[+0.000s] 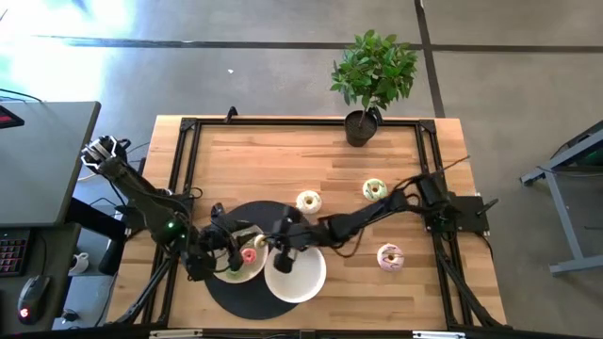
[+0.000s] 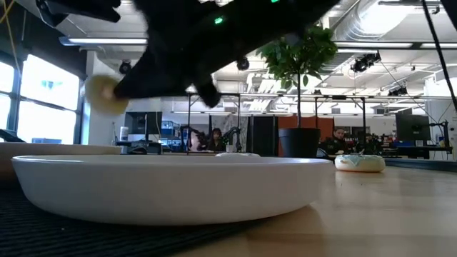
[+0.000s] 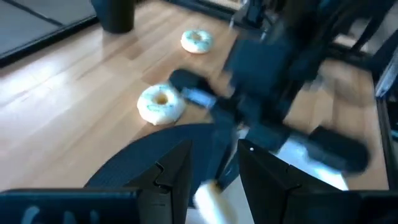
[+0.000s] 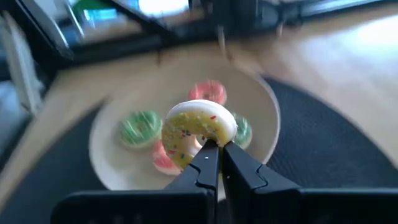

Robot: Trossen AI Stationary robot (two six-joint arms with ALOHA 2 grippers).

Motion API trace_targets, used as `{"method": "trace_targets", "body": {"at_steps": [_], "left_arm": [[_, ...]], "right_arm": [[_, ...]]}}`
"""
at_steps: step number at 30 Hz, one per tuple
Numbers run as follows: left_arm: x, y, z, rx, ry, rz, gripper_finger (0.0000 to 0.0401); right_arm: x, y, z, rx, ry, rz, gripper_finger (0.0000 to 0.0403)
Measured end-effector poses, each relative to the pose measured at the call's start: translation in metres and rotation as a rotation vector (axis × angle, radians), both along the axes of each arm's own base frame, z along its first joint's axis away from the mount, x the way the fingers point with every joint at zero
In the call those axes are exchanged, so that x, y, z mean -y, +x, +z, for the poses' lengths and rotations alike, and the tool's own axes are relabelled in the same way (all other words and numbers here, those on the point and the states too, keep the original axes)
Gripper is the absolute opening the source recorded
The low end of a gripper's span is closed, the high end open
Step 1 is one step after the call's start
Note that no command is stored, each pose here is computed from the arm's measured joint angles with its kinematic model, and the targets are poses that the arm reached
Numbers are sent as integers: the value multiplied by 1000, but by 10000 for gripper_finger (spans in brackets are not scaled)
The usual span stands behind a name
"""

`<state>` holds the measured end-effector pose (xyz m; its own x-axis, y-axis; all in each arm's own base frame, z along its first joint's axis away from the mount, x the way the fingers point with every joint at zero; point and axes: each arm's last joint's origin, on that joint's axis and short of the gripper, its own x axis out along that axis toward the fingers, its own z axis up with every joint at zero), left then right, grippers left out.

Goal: Pick & Place donuts
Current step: Put the small yellow donut on the left white plate, then put the big light green donut on the right white plate

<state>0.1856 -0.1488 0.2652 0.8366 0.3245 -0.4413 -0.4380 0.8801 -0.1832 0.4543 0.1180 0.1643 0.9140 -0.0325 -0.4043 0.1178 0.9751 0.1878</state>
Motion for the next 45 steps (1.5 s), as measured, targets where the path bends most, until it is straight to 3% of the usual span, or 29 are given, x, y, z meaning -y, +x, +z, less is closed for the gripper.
{"method": "trace_targets", "body": {"at_steps": [6,15,26,32,37,45], "left_arm": [[0,0,-1,-15,-8,-9,127],[1,1,-1,-11,-18,-10,127],[1,1,-1,-11,-34,-8,127],[1,1,-1,-12,-33,-8,127],[0,0,-2,-18,-29,-8,127],[0,8,-11,-41,-35,29,127]], "right_arm": [[-2,26,-16,-105,3,44,15],[9,33,-23,-139,5,28,22],[17,32,-27,-199,41,95,101],[22,29,-13,-208,15,106,126],[30,6,15,-379,-56,109,128],[44,-68,87,-699,-115,-28,129]]}}
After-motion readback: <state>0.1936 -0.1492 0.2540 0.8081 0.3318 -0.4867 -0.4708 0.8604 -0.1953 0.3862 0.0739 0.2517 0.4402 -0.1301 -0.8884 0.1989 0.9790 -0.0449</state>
